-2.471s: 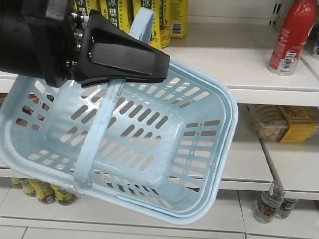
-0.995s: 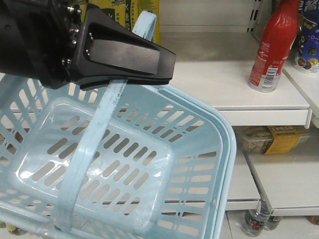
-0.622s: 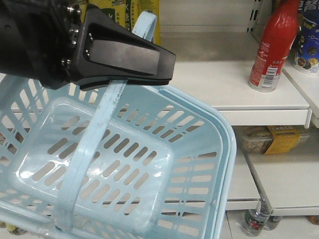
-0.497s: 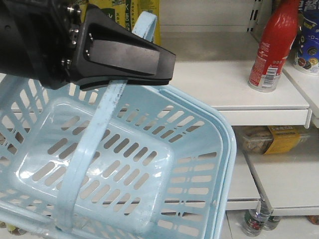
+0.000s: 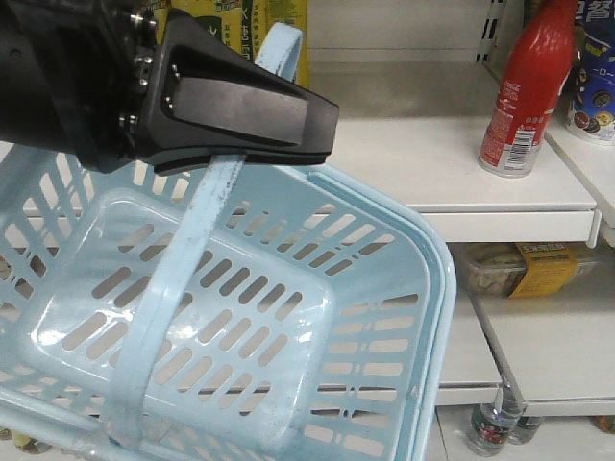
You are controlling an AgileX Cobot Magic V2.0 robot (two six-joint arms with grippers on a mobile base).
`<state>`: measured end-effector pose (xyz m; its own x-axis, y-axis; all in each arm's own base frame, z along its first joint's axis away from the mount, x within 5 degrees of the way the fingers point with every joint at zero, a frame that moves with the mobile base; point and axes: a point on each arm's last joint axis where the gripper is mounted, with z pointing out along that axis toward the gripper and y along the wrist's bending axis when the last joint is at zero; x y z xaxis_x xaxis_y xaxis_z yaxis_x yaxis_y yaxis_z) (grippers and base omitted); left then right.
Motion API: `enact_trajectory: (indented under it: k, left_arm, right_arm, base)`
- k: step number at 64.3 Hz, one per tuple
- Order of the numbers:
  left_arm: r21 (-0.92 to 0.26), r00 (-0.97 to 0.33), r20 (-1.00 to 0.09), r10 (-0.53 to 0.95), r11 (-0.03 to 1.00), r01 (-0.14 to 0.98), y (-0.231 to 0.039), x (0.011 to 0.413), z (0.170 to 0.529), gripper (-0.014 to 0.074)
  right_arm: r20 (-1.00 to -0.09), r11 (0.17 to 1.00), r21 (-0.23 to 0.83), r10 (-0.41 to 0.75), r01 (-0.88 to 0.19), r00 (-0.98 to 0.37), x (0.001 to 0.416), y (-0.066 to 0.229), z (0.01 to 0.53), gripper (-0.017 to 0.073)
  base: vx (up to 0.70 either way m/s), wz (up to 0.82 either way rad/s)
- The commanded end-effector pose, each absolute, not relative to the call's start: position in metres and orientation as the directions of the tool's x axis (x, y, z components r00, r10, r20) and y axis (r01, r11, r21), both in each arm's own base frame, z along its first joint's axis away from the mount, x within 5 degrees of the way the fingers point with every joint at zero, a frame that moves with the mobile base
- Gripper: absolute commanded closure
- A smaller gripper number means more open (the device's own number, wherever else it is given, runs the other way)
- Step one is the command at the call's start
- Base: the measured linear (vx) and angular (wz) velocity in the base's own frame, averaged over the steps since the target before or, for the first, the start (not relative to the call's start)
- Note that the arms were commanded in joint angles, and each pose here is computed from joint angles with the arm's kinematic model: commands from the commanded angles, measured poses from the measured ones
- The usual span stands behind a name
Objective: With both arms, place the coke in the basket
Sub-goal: 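Reach the right gripper to the red Coca-Cola bottle and grasp its neck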
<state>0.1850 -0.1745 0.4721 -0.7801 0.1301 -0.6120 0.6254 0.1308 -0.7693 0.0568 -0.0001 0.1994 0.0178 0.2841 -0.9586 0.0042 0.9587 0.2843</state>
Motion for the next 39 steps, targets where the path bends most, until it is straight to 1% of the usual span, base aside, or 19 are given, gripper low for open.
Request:
enact_trajectory:
  k: [1, 6, 11, 13, 16, 18, 20, 21, 24, 27, 28, 31, 32, 35, 38, 39]
  left_arm:
    - [-0.73, -0.736, -0.676, 0.045, 0.097, 0.677, -0.171, 0.18, 0.491, 0.06]
    - [-0.73, -0.736, -0.676, 0.045, 0.097, 0.677, -0.171, 0.18, 0.491, 0.06]
    - [-0.73, -0.736, -0.676, 0.045, 0.097, 0.677, -0.171, 0.18, 0.491, 0.06]
    - [-0.73, -0.736, -0.676, 0.045, 0.097, 0.677, -0.171, 0.18, 0.491, 0.06]
    - [-0.73, -0.736, -0.676, 0.045, 0.097, 0.677, -0.171, 0.18, 0.491, 0.06]
    - [-0.73, -0.736, -0.676, 0.045, 0.097, 0.677, -0.171, 0.18, 0.491, 0.06]
    - [-0.73, -0.736, -0.676, 0.045, 0.097, 0.677, -0.171, 0.18, 0.491, 0.06]
    - [-0.73, -0.736, -0.676, 0.045, 0.097, 0.677, -0.171, 0.18, 0.491, 0.06]
    - [-0.73, -0.736, -0.676, 0.045, 0.097, 0.677, -0.171, 0.18, 0.491, 0.06]
    - [-0.73, -0.736, -0.676, 0.045, 0.097, 0.677, -0.171, 0.18, 0.491, 0.06]
    - [-0.73, -0.736, -0.676, 0.045, 0.097, 0.677, -0.171, 0.18, 0.491, 0.06]
    - [-0.73, -0.736, -0.676, 0.045, 0.097, 0.677, -0.171, 0.18, 0.491, 0.06]
    - [-0.73, -0.736, -0.676, 0.045, 0.097, 0.677, -0.171, 0.18, 0.491, 0.06]
    - [-0.73, -0.736, -0.676, 0.045, 0.097, 0.677, -0.171, 0.18, 0.491, 0.06]
    - [-0.73, -0.736, -0.676, 0.045, 0.097, 0.677, -0.171, 0.18, 0.491, 0.06]
    - [-0.73, -0.736, -0.676, 0.045, 0.097, 0.677, -0.171, 0.18, 0.491, 0.06]
  right_arm:
    - [-0.788, 0.798, 0.6, 0.601, -0.048, 0.137, 0.055, -0.003, 0.208, 0.0564]
    - [-0.659, 0.674, 0.735, 0.736, -0.072, 0.156, 0.055, -0.005, 0.21, 0.0564]
    - [-0.559, 0.587, 0.803, 0.801, -0.101, 0.214, 0.054, -0.01, 0.215, 0.0564]
    - [-0.504, 0.541, 0.833, 0.829, -0.116, 0.244, 0.053, -0.012, 0.217, 0.0564]
    - [-0.464, 0.515, 0.845, 0.84, -0.145, 0.281, 0.051, -0.015, 0.226, 0.0564]
    - [-0.477, 0.535, 0.83, 0.828, -0.16, 0.295, 0.049, -0.015, 0.234, 0.0564]
    - [-0.525, 0.591, 0.787, 0.792, -0.176, 0.313, 0.046, -0.013, 0.246, 0.0564]
    - [-0.568, 0.637, 0.751, 0.758, -0.176, 0.321, 0.044, -0.012, 0.252, 0.0564]
    - [-0.656, 0.734, 0.653, 0.672, -0.189, 0.345, 0.038, -0.008, 0.275, 0.0564]
    - [-0.748, 0.823, 0.54, 0.565, -0.175, 0.348, 0.033, -0.004, 0.293, 0.0559]
    - [-0.785, 0.859, 0.485, 0.509, -0.161, 0.352, 0.032, -0.003, 0.3, 0.0557]
    - [-0.839, 0.911, 0.387, 0.413, -0.144, 0.354, 0.026, 0.0, 0.321, 0.0541]
    - [-0.866, 0.929, 0.348, 0.37, -0.128, 0.336, 0.027, 0.0, 0.326, 0.0529]
    - [-0.9, 0.954, 0.279, 0.299, -0.108, 0.318, 0.027, 0.002, 0.344, 0.0496]
    - [-0.93, 0.973, 0.216, 0.231, -0.084, 0.287, 0.028, 0.003, 0.356, 0.0441]
    - [-0.938, 0.978, 0.194, 0.208, -0.077, 0.277, 0.029, 0.003, 0.361, 0.041]
  base:
    - [0.0, 0.0]
    - [0.0, 0.0]
    - [0.0, 0.0]
    - [0.0, 0.0]
    - [0.0, 0.0]
    - [0.0, 0.0]
    - [0.0, 0.0]
    - [0.0, 0.0]
    - [0.0, 0.0]
    - [0.0, 0.0]
    - [0.0, 0.0]
    - [0.0, 0.0]
    - [0.0, 0.0]
    - [0.0, 0.0]
    - [0.0, 0.0]
    - [0.0, 0.0]
